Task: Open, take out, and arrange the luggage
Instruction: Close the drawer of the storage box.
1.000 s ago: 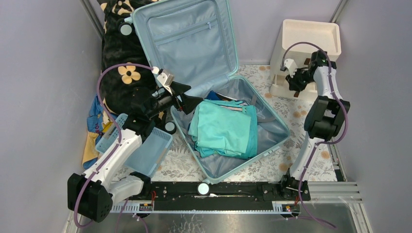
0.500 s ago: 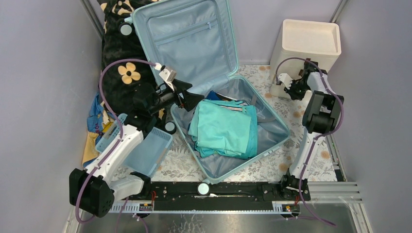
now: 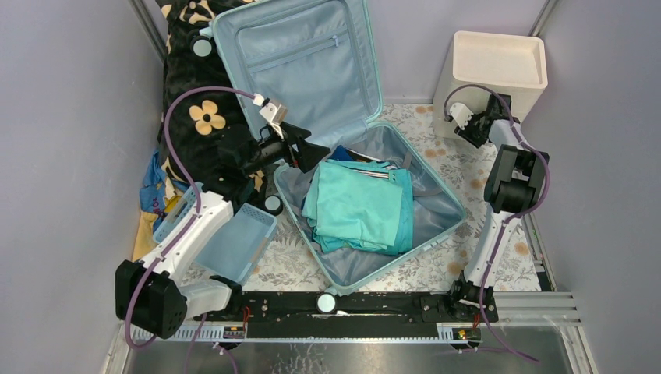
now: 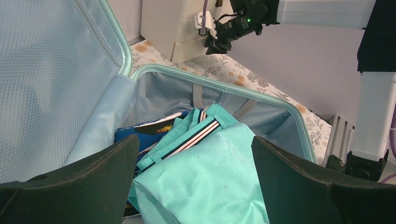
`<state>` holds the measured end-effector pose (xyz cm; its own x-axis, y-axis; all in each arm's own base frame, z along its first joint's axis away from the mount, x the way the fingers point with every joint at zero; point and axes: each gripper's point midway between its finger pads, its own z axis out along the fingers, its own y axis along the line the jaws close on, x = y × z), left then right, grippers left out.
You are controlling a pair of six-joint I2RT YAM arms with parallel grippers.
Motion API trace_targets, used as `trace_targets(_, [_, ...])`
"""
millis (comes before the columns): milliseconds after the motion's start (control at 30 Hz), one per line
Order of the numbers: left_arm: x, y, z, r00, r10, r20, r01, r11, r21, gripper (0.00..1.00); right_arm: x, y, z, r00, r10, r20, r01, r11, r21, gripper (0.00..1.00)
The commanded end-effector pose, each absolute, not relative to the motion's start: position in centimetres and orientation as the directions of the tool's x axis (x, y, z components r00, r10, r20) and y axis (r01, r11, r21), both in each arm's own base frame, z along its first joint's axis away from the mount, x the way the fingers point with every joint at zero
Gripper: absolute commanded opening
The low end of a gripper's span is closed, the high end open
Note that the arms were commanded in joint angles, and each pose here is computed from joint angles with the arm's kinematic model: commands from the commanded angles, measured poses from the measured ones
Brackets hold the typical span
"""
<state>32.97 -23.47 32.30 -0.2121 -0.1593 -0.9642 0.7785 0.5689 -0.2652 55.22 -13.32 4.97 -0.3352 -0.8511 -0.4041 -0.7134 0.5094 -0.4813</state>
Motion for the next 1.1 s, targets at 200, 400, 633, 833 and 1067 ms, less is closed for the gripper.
trace_targets(200, [33.5, -23.7, 34.7, -0.170, -0.189, -0.967, 0.785, 0.568, -0.249, 0.98, 59.5, -15.2, 9.1, -0.351, -0.779, -0.519, -0.444, 0.627, -0.641, 0.40])
trace_targets(400, [33.5, -23.7, 35.4, -0.163, -0.209, -0.964, 0.787, 0.562, -0.255, 0.98, 58.3, -14.4, 9.8, -0.340, -0.758, -0.556, -0.431, 0.651, -0.625, 0.40])
trace_targets(633, [34.0, -23.2, 38.2, -0.174, -0.292, -0.940, 0.751, 0.578, -0.319, 0.99, 54.0, -10.7, 14.7, -0.368, -0.624, -0.689, -0.486, 0.761, -0.430, 0.35])
trace_targets(833, [35.2, -20.6, 40.3, -0.238, -0.455, -0.858, 0.664, 0.569, -0.485, 0.99, 48.4, -5.3, 24.2, -0.301, -0.475, -0.827, -0.556, 0.792, -0.252, 0.72])
trace_targets(1067, [34.9, -19.8, 40.4, -0.442, -0.525, -0.727, 0.620, 0.407, -0.671, 0.98, 39.9, 3.3, 35.4, -0.250, -0.210, -0.945, -0.760, 0.647, 0.057, 1.00])
